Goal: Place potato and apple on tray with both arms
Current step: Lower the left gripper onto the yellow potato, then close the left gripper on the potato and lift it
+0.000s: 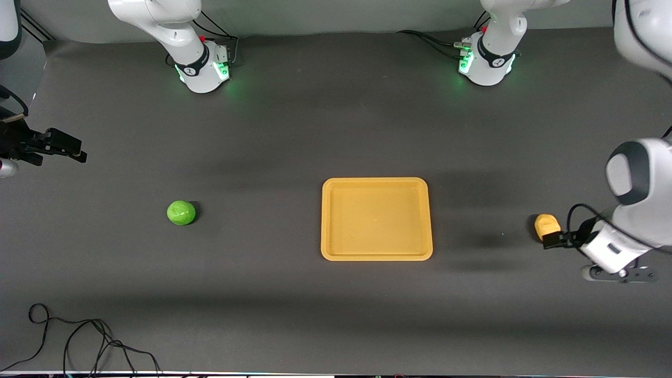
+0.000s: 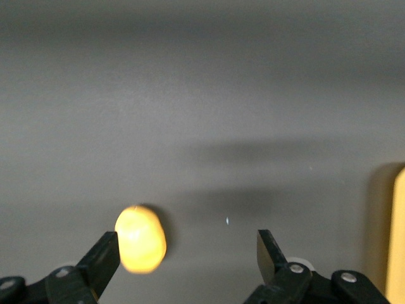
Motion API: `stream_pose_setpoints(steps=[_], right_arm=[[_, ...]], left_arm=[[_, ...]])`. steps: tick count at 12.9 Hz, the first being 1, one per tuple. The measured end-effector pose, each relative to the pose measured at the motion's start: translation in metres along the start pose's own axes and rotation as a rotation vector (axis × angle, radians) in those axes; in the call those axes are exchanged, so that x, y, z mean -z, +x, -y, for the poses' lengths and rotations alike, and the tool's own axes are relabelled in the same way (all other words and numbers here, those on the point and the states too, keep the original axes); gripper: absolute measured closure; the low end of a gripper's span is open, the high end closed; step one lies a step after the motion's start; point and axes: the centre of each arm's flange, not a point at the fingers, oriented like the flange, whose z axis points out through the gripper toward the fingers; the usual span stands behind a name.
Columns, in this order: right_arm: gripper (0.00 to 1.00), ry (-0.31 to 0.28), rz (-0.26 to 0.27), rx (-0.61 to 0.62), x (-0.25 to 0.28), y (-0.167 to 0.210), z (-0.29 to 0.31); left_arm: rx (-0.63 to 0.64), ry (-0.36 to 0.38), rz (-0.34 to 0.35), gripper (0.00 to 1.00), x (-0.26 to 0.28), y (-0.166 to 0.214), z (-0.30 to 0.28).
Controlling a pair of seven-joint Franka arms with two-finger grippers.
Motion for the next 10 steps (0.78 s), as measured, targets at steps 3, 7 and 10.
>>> stream_pose_setpoints(steps=[3,7,10], right_arm=[[0.0,-0.001,-0.006,0.021,-0.001,0.002,0.005],[0.0,-0.001,-0.007,0.023,-0.001,0.002,0.003],[0.0,0.0,0.0,0.022,-0.001,0.0,0.002]], left_arm=[[-0.037,0.003,-0.047,0.04,-0.051,-0.004,0.01],[-0.06,0.002,-0.017,0.04,-0.088,-0.024,0.042],[-0.071,0.0,0.001,0.04,-0.097,-0.039,0.071]])
